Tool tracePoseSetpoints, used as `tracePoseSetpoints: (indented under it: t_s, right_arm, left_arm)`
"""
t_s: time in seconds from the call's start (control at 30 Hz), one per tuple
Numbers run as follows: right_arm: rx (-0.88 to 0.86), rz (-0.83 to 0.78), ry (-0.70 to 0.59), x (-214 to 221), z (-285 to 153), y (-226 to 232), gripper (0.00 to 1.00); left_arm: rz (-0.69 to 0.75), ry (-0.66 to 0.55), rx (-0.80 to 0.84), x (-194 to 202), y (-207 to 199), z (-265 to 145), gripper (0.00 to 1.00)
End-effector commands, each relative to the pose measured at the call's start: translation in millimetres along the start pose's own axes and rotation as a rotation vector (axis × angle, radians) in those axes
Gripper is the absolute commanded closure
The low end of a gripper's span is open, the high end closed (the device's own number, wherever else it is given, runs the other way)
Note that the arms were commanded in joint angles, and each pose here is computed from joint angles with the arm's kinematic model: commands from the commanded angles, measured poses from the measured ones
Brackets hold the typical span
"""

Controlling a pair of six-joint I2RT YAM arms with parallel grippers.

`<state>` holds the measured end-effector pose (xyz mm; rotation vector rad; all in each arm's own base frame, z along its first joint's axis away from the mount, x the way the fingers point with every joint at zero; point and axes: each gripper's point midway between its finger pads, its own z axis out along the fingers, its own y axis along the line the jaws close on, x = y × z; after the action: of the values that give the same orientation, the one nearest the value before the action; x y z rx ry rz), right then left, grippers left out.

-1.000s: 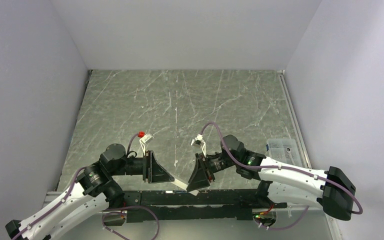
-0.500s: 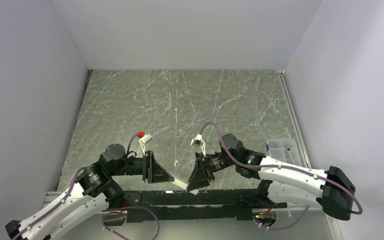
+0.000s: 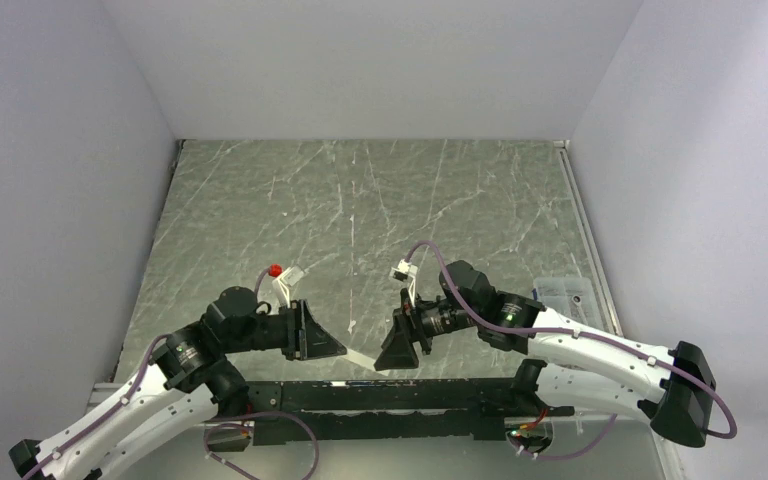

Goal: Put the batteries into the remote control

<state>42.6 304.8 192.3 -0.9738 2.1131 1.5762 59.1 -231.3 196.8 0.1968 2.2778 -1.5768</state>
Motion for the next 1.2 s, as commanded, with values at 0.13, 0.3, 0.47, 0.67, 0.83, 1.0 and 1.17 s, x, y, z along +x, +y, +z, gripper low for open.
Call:
tracePoseSetpoints:
  t_s: [0.13,0.3,0.47,0.67,0.83,1.0,1.17]
  right_arm:
    - [0.104,-0.193,-0.092,-25,-9,-6,0.25]
    - [0.130,-0.283,-0.133,-28,-12,-11,0.26]
    - [0.136,-0.352,-0.136,-24,-10,-16,0.30]
    - [0.146,-0.428,-0.116,-15,-2,-18,0.32]
    - [0.176,-0.495,-0.087,-7,8,-15,0.33]
    - [0.209,-0.532,-0.064,-1,14,-17,0.35]
    - [0.236,-0.547,-0.075,-4,12,-19,0.43]
  left_arm:
    - [-0.095,-0.059,-0.008,-17,-9,5,1.00]
    - [-0.150,-0.048,-0.011,-16,-6,11,1.00]
    - [-0.202,-0.040,-0.026,-17,-5,15,1.00]
    - [-0.255,-0.034,-0.036,-15,-1,19,1.00]
    - [-0.287,-0.036,-0.045,-15,2,19,1.00]
    - [-0.311,-0.029,-0.039,-13,3,21,1.00]
    - [-0.316,-0.023,-0.030,-13,0,20,1.00]
